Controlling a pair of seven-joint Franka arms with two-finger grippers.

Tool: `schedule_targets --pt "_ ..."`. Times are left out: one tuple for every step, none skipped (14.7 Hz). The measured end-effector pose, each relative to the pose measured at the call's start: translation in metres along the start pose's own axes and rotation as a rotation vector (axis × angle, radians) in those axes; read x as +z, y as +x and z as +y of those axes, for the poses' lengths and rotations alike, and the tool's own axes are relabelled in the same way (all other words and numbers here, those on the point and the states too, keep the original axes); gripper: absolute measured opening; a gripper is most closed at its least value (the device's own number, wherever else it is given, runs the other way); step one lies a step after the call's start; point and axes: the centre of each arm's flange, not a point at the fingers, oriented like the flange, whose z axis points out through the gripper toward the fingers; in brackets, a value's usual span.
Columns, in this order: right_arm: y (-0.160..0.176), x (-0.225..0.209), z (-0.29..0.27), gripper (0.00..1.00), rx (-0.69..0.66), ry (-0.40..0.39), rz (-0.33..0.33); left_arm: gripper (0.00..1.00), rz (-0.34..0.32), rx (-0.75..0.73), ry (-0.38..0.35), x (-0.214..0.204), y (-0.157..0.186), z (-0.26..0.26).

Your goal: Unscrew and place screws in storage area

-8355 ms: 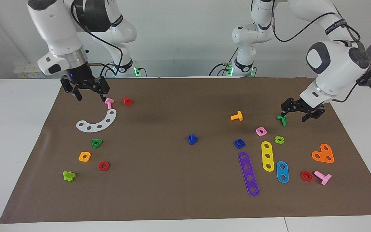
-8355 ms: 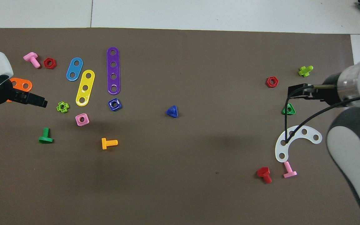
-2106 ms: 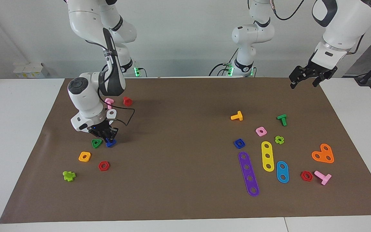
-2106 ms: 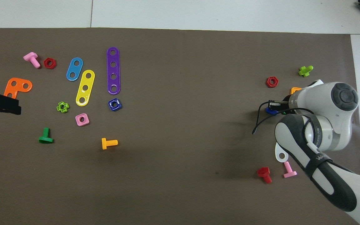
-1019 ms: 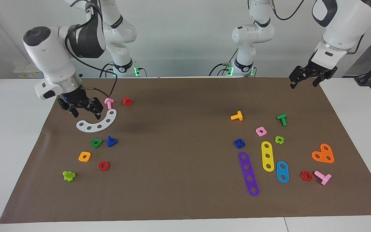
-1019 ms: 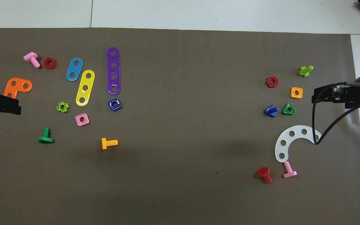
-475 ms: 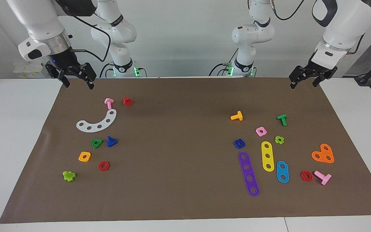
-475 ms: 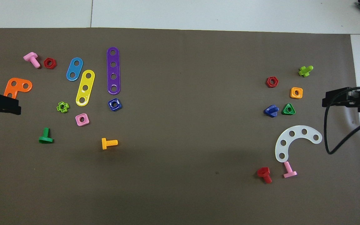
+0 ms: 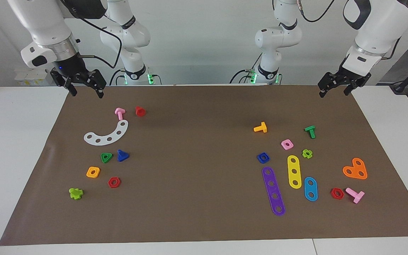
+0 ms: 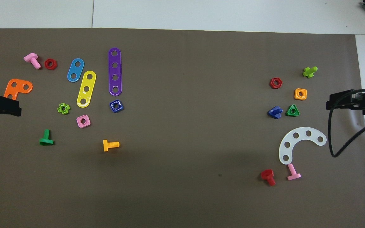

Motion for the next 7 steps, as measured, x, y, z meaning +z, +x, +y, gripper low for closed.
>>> schedule_targets --pt "-0.0005 -0.0020 0.0001 1.00 0.000 0.000 -0.001 1.00 0.000 0.000 0.000 0.0000 0.0000 0.0000" --pt "-0.0004 -0.0029 0.0000 1.00 0.000 0.000 0.000 1.00 0.000 0.000 0.000 0.0000 0.0000 0.0000" --pt "-0.0001 -0.0029 0.0000 1.00 0.000 0.000 0.000 1.00 0.000 0.000 0.000 0.0000 0.0000 0.0000" --pt "0.0001 -0.0026 -0.0002 1.00 -0.001 0.000 0.000 1.00 0.000 0.000 0.000 0.0000 0.0000 0.0000" --pt "0.0004 -0.0021 -0.0007 1.00 -0.002 0.000 -0.001 1.00 0.000 0.000 0.000 0.0000 0.0000 0.0000" --pt "0.0005 -0.0017 -0.0015 1.00 -0.003 0.000 -0.002 1.00 0.000 0.000 0.000 0.0000 0.0000 0.0000" --pt "0.0006 -0.0016 -0.0019 1.00 -0.004 -0.001 -0.002 1.00 0.000 0.000 0.000 0.0000 0.0000 0.0000"
